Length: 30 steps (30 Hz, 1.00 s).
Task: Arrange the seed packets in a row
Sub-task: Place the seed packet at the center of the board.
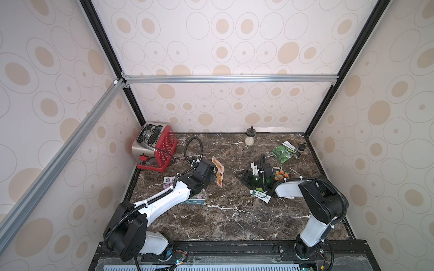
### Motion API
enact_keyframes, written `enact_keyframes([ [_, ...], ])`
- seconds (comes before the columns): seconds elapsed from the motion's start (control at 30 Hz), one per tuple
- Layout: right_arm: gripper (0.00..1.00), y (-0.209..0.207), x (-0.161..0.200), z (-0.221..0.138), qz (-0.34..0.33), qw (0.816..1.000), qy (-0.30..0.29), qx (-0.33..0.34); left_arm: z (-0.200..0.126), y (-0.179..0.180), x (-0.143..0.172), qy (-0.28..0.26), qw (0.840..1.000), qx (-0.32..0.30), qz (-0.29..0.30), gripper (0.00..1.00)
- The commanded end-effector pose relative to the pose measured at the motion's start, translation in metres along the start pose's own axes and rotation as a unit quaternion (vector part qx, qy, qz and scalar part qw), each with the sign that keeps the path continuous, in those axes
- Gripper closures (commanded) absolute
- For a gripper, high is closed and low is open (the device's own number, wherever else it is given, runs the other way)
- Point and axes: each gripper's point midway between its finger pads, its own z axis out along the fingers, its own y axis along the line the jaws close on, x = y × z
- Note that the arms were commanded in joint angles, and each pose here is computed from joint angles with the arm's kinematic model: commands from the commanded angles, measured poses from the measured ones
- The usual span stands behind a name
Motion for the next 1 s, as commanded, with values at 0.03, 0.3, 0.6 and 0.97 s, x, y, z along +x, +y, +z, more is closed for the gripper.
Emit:
enact_keyframes([
  [0.03, 0.3, 0.022, 0.001, 0.013, 0.057, 0.996, -0.016, -0.065, -0.003, -0.015, -0.009, -0.017, 0.999, 0.024, -0.034, 1.0],
  [0.3, 0.3, 0.033, 0.02, 0.037, 0.106, 0.991, 0.013, -0.086, -0.002, -0.019, -0.007, -0.013, 0.998, 0.036, -0.049, 1.0],
  [0.6, 0.33, 0.051, 0.04, 0.058, 0.14, 0.984, 0.032, -0.103, 0.0, -0.02, -0.002, -0.007, 0.998, 0.043, -0.053, 1.0],
  [0.97, 0.83, 0.06, 0.042, 0.059, 0.125, 0.986, 0.012, -0.105, 0.0, -0.008, 0.01, 0.006, 0.998, 0.04, -0.049, 1.0],
])
